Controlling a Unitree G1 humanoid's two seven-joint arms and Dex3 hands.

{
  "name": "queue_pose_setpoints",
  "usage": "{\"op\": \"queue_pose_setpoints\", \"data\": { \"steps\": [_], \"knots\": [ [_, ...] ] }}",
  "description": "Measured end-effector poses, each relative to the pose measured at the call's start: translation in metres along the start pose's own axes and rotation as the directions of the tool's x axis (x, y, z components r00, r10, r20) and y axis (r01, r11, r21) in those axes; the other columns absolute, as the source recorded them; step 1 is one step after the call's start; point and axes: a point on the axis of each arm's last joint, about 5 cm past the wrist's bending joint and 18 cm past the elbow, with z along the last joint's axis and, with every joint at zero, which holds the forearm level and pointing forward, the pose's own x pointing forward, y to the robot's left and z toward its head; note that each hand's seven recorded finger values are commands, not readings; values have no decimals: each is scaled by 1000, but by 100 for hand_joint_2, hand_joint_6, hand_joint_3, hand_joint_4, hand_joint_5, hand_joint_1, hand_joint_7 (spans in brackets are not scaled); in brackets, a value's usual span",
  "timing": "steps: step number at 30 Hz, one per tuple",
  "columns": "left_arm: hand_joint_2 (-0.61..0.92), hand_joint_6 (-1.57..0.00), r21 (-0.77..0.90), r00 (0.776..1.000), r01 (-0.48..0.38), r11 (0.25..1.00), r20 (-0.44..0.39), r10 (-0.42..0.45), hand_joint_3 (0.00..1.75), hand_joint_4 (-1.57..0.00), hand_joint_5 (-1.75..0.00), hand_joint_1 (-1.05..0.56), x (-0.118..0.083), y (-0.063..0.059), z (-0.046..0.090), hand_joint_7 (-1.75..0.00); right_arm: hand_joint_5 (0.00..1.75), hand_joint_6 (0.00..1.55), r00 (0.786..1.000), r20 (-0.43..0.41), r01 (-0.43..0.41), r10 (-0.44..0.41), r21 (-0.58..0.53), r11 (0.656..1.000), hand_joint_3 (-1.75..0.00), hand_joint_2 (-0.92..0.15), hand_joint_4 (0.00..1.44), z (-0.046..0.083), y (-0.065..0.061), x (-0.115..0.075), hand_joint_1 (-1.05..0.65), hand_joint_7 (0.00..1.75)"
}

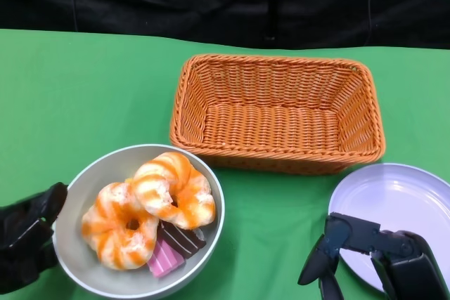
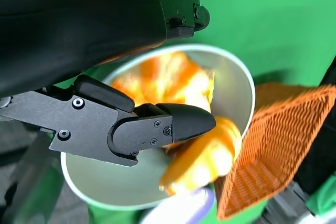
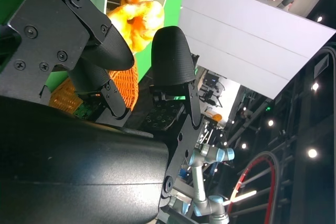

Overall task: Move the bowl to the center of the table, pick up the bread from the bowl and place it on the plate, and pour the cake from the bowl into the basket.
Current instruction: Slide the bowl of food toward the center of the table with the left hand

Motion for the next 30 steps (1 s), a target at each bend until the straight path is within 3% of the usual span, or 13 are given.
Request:
{"op": "queue_pose_setpoints", "data": {
  "steps": [11,20,21,24,26,28,29,30],
  "knots": [
    [92,0,-74,999,47,996,-9,-48,56,0,0,-71,5,-20,-6,0,168,89,1000,-4,0,0,3,1000,-175,-14,91,0,1,-1,3,140],
    [92,0,-34,997,76,997,-32,-77,55,0,0,-72,11,-32,-8,0,165,86,1000,0,-5,5,-3,1000,-175,-13,90,1,1,0,2,137],
    [92,0,-29,996,81,996,-33,-82,56,0,0,-70,12,-34,-8,0,155,79,1000,1,-5,5,-6,1000,-158,-20,83,1,1,0,1,124],
    [92,0,-19,995,92,996,-36,-93,57,0,0,-69,16,-41,-9,0,138,67,1000,13,-1,2,-32,999,-143,-27,70,1,0,1,-3,103],
    [92,0,-5,994,103,995,-44,-103,56,0,0,-69,18,-44,-10,0,121,51,1000,16,-7,8,-77,997,-121,-41,54,3,-3,4,-13,89],
    [92,0,3,993,110,994,-47,-110,54,0,0,-70,20,-47,-9,0,112,36,999,5,-35,36,-141,989,-86,-58,40,5,-4,8,-25,80],
    [92,0,5,992,113,994,-48,-113,54,0,0,-70,21,-48,-9,0,111,34,999,-1,-50,50,-168,984,-79,-61,38,6,-5,9,-26,78],
    [92,0,8,992,115,993,-49,-115,54,0,0,-70,22,-49,-9,0,105,29,998,-7,-62,61,-193,979,-60,-68,30,7,-6,10,-33,72]
  ]
}}
